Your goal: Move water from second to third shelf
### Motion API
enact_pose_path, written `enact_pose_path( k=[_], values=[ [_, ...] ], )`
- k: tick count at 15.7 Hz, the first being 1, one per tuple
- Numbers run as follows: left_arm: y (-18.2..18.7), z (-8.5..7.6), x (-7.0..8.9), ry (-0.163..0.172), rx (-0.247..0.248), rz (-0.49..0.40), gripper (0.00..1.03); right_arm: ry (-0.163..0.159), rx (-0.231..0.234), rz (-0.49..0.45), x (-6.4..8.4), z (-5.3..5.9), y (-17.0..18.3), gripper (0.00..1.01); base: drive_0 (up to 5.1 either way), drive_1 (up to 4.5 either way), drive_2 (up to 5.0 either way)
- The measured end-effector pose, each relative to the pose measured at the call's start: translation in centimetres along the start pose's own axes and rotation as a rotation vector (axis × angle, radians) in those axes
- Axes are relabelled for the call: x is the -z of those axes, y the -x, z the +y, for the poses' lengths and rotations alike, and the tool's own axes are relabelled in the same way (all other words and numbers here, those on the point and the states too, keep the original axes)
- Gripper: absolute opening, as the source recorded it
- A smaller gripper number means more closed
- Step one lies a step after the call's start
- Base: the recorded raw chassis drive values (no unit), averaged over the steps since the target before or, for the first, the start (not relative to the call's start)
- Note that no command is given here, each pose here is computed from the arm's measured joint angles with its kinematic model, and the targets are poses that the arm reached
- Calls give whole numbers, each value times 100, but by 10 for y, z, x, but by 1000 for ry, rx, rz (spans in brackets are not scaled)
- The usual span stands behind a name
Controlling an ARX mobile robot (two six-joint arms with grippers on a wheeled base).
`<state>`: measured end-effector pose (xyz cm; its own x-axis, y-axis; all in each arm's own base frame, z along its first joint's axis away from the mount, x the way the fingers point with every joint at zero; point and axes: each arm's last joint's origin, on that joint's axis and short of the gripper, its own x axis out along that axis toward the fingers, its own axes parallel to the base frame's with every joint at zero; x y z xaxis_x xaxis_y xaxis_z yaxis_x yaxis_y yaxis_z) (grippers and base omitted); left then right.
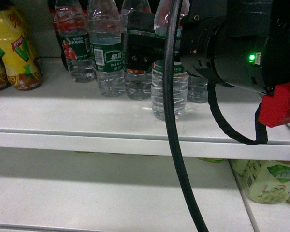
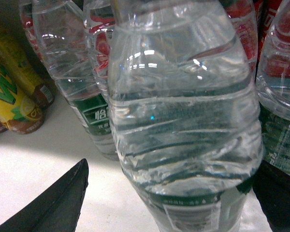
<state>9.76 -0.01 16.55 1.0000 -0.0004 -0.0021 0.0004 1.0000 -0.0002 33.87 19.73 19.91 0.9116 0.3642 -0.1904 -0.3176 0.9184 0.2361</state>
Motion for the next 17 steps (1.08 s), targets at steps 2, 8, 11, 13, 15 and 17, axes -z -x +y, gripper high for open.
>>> enact_pose_path(
  k=[2, 8, 11, 13, 15, 17],
  values=[
    [0, 0, 0, 0, 0, 0, 98, -1, 13, -10, -3, 2, -10, 98, 0, 0, 0],
    [0, 0, 0, 0, 0, 0, 98, 0, 53, -22, -10, 6, -29, 98, 0, 0, 0],
    [0, 0, 0, 0, 0, 0, 98, 11, 63, -20, -11, 8, -31, 98, 0, 0, 0],
    [0, 0, 0, 0, 0, 0, 98, 19, 64, -29, -13, 12, -31, 94, 0, 0, 0],
    [0, 0, 0, 0, 0, 0, 98, 33, 73, -32, -13, 14, -31, 73, 0, 0, 0],
    [0, 0, 0, 0, 0, 0, 98, 42, 77, -34, -12, 14, -31, 56, 0, 0, 0]
  ],
)
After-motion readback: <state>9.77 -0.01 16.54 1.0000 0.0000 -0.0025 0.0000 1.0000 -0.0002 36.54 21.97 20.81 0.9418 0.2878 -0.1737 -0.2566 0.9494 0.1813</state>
